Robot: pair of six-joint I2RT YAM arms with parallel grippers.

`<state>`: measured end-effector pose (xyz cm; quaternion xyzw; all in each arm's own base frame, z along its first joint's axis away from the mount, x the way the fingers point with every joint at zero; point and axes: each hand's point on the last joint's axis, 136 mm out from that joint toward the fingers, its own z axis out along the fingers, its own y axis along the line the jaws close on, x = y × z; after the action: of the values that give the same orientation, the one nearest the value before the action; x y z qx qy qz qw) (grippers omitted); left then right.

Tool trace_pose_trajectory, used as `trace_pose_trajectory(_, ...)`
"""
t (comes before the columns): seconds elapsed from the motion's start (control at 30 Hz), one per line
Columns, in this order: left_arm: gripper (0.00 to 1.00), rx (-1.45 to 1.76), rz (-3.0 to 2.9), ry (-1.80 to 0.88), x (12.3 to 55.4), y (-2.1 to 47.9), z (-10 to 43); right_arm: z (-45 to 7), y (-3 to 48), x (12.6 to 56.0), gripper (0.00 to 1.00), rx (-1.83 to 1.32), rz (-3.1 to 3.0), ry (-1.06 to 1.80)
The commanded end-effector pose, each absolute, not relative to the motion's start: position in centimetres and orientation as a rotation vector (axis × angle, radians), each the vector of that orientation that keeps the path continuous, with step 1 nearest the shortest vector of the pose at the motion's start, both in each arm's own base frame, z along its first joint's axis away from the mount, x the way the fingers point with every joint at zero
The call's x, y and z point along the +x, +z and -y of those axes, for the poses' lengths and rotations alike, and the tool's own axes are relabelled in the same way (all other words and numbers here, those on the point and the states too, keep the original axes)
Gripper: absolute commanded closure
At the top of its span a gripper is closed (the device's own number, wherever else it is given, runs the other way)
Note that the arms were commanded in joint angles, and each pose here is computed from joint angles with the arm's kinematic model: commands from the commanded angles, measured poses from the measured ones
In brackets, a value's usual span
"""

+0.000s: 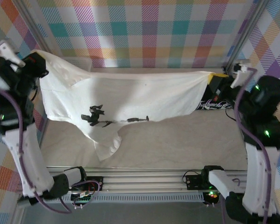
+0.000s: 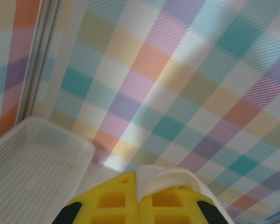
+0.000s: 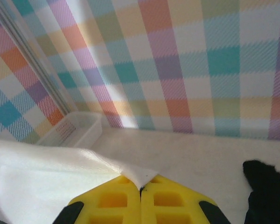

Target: Fold the inside-out t-shirt

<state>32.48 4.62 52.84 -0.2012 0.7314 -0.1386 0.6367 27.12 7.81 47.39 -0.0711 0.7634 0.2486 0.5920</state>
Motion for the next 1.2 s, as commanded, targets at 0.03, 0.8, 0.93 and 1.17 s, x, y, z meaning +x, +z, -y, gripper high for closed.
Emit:
trace_pose_trajectory(0.03,1.00,-0.446,-1.771,-0.234,40.1,49.4,-4.9,-8.6,45.6,34.1,1.00,-0.158,-1.802,0.680)
trace_pose_trajectory(0.8,1.00,-0.282,-1.449,-0.428,39.4,63.7,-2.5,-8.0,53.3,41.9,1.00,-0.206,-1.647,0.596)
trace_pose_trajectory(0.93,1.00,-0.222,-1.476,-0.430,35.0,63.3,-1.0,-7.9,51.7,36.4,1.00,-0.225,-1.663,0.560)
trace_pose_trajectory(1.17,1.00,-0.203,-1.276,-0.287,23.8,68.5,-1.0,-6.6,55.8,25.3,1.00,-0.224,-1.520,0.414)
